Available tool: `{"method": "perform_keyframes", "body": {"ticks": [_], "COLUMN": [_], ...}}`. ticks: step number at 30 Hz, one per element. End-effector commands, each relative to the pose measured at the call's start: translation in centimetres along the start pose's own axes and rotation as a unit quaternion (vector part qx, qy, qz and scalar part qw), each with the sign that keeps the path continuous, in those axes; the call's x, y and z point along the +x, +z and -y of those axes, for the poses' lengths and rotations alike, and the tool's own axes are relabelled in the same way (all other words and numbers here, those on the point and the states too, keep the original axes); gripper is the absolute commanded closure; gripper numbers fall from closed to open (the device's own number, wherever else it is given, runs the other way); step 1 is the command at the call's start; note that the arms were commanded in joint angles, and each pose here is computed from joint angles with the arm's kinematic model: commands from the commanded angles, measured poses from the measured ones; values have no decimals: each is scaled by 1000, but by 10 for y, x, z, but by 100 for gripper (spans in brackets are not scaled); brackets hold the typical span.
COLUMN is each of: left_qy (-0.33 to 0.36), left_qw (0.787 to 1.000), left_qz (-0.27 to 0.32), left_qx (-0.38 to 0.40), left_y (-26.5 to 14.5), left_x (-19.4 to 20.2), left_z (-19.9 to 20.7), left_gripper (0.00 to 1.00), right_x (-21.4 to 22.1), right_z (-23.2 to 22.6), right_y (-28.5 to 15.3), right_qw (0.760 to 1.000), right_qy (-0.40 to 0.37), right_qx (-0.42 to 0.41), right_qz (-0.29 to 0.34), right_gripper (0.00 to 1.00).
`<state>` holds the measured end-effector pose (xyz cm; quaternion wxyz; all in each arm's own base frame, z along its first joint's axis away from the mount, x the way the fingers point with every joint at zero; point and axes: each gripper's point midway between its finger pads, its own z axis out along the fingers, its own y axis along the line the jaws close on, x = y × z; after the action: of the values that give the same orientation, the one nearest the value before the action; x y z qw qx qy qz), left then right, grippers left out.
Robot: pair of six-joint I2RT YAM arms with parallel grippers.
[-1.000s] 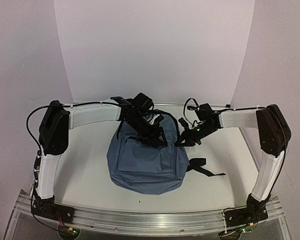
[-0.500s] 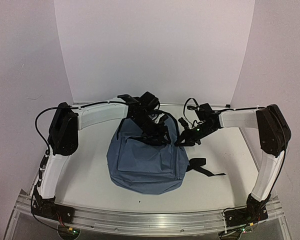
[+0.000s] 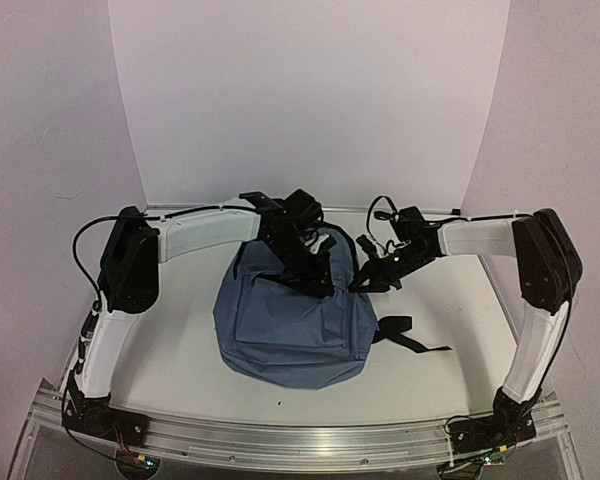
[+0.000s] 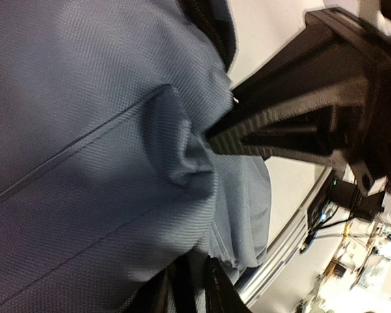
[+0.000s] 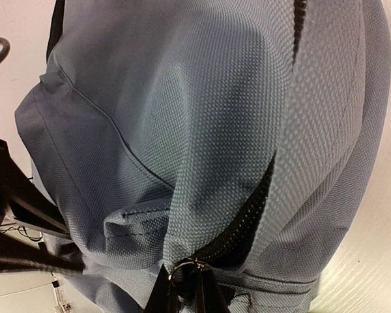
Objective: Pack the student bag
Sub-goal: Zip the student bag at the center of the board.
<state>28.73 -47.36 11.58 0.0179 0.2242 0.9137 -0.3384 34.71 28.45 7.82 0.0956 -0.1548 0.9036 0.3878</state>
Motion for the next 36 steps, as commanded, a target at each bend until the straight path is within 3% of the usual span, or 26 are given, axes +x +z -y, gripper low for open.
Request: {"method": "perform_keyframes", "body": {"ticks": [1, 5, 20, 36], "left_qy": [15, 9, -40, -45], "left_qw": [1000, 999, 998, 990], "left_qz": [26, 33, 48, 75], "left_qx": [-4, -11, -32, 109], "left_y": [-18, -26, -63, -81], "left_x": [-11, -9, 13, 11], "left_z": [15, 13, -22, 1], "left_gripper": [88, 99, 100, 98], "right_x": [-11, -10, -8, -6], "right_z": [-29, -23, 8, 14], "right_y": [-7, -9, -25, -26], "right_qw": [999, 999, 995, 995], "right_qy": [-36, -36, -34, -35], "right_qx": [-33, -14, 71, 81], "right_qz": [22, 27, 56, 55], "right_gripper": [100, 100, 100, 100]}}
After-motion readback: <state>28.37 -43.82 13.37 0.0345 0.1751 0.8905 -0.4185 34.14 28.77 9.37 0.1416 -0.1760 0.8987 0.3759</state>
